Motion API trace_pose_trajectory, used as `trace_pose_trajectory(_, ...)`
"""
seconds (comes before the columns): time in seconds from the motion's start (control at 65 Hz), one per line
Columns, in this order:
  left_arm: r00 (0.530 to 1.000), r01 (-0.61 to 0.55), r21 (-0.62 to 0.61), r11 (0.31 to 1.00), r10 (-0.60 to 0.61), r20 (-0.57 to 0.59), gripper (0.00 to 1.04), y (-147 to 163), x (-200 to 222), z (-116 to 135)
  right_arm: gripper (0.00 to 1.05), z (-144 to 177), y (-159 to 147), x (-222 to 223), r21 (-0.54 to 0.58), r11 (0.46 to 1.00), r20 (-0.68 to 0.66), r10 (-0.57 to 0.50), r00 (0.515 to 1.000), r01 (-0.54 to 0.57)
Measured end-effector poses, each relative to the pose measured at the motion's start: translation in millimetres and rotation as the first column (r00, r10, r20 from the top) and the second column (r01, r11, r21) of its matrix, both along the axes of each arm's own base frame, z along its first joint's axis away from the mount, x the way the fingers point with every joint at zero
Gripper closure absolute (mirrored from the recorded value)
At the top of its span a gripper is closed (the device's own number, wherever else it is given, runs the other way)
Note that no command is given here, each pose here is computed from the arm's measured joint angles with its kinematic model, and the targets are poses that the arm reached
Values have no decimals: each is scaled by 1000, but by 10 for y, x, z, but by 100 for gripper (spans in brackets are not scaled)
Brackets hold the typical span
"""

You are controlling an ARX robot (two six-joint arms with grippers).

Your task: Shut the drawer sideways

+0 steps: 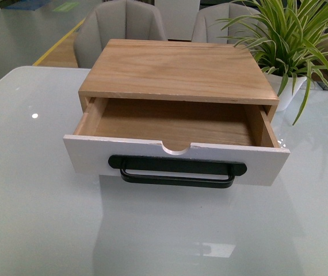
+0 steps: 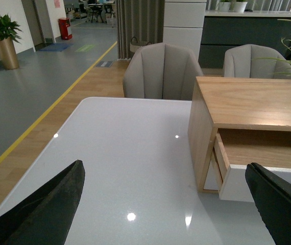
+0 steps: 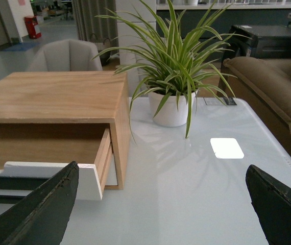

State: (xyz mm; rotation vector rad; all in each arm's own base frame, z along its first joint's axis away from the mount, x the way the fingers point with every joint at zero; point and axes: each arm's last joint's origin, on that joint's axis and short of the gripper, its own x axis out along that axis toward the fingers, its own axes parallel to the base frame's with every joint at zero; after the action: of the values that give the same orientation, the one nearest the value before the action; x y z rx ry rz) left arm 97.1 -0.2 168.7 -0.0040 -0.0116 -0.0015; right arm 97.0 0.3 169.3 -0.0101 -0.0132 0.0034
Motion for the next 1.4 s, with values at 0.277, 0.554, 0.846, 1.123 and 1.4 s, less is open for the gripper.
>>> trace_pose_trajectory(0.277,1000,0,0,1000,0,0,9,0,0,0,9,0,0,0,0,1000,0,0,1000,0)
trace_pose_trajectory(0.554,1000,0,0,1000,0,0,9,0,0,0,9,0,0,0,0,1000,0,0,1000,0)
trace_pose_trajectory(0.846,931,130,-56,990,-141,-336,9,-44,47,-29,9,-92,-100,98,-5,989,-328,141,934,-151)
trace_pose_trajectory(1.123,893,321,44,946,-286,-346,9,-289,513,82,9,-11,-282,595,-276,938,-313,120,942,-211)
trace_pose_trajectory(1.4,770,596,200,778,-482,-419,9,-714,909,-156,9,-166,-110,1084,-439,790,-431,233,872,-428)
